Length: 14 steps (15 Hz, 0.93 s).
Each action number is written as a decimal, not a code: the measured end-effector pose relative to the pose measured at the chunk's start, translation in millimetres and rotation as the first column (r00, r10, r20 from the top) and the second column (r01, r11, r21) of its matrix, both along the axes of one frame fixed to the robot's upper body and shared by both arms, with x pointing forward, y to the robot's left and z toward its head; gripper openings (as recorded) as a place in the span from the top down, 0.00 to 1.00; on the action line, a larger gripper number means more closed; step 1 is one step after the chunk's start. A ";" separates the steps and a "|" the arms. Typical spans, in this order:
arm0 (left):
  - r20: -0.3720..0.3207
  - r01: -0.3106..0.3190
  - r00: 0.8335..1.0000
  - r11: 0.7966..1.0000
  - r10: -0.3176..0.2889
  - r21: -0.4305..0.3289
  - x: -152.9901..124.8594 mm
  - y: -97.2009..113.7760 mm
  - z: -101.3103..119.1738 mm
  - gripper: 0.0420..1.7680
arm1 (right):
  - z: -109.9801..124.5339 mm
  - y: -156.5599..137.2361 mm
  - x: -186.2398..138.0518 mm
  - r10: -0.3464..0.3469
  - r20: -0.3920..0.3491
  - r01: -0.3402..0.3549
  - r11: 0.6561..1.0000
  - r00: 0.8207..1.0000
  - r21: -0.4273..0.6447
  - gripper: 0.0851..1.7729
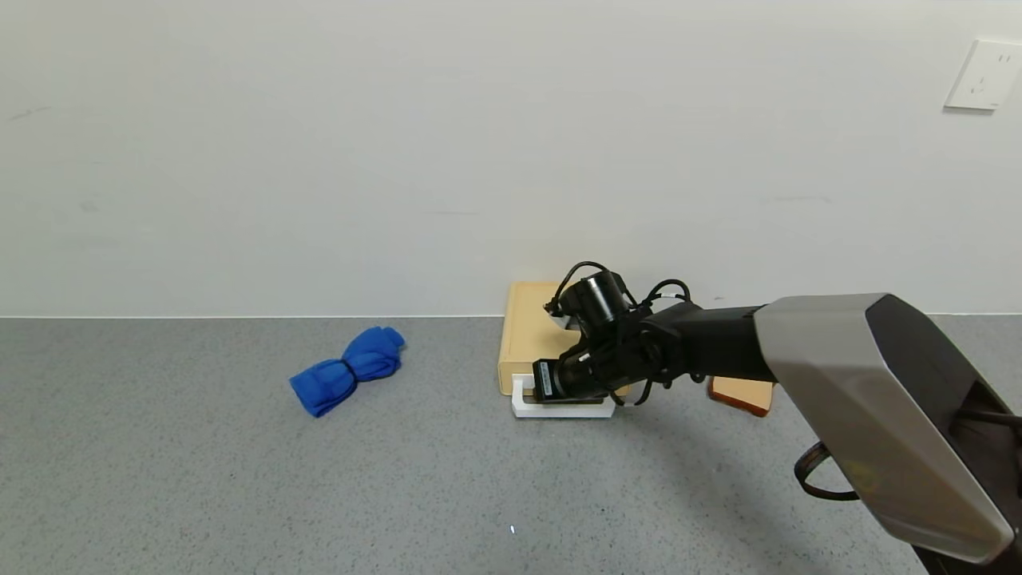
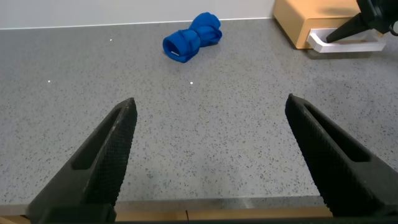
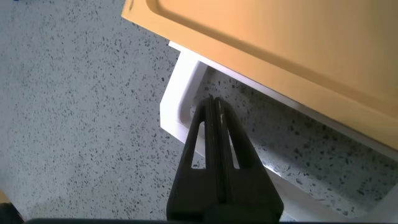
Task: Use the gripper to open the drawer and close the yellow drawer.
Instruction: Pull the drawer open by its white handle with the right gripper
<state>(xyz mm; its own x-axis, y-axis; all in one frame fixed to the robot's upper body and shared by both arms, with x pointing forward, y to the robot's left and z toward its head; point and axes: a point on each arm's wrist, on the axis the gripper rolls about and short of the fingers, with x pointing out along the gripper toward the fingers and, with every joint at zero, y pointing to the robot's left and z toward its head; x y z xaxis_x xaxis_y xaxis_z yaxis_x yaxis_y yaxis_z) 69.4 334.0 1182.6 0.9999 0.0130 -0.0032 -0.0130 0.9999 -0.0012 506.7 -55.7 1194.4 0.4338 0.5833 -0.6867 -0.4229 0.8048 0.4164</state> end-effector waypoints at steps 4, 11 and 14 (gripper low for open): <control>0.000 0.000 1.000 1.000 0.000 0.000 0.0 0.0 0.0 0.03 | -1.5 0.4 -1.2 0.002 -0.011 -0.002 1.000 1.000 -0.008 0.98; 0.000 0.000 1.000 1.000 0.000 0.000 0.0 0.0 0.0 0.03 | -4.5 2.5 -8.9 0.012 -0.065 -0.015 0.999 0.998 -0.043 0.98; 0.000 0.000 1.000 1.000 0.000 0.000 0.0 0.0 0.0 0.03 | -4.8 6.7 -15.4 0.006 -0.100 -0.011 0.999 0.995 -0.051 0.98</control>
<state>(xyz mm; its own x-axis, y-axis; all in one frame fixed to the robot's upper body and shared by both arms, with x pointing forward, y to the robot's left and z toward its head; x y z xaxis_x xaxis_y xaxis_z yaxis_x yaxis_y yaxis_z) 69.4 334.0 1182.6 0.9999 0.0132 -0.0032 -0.0132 0.9999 -0.0012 491.3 -49.0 1189.6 0.3568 0.5495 -0.7555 -0.3878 0.8229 0.4154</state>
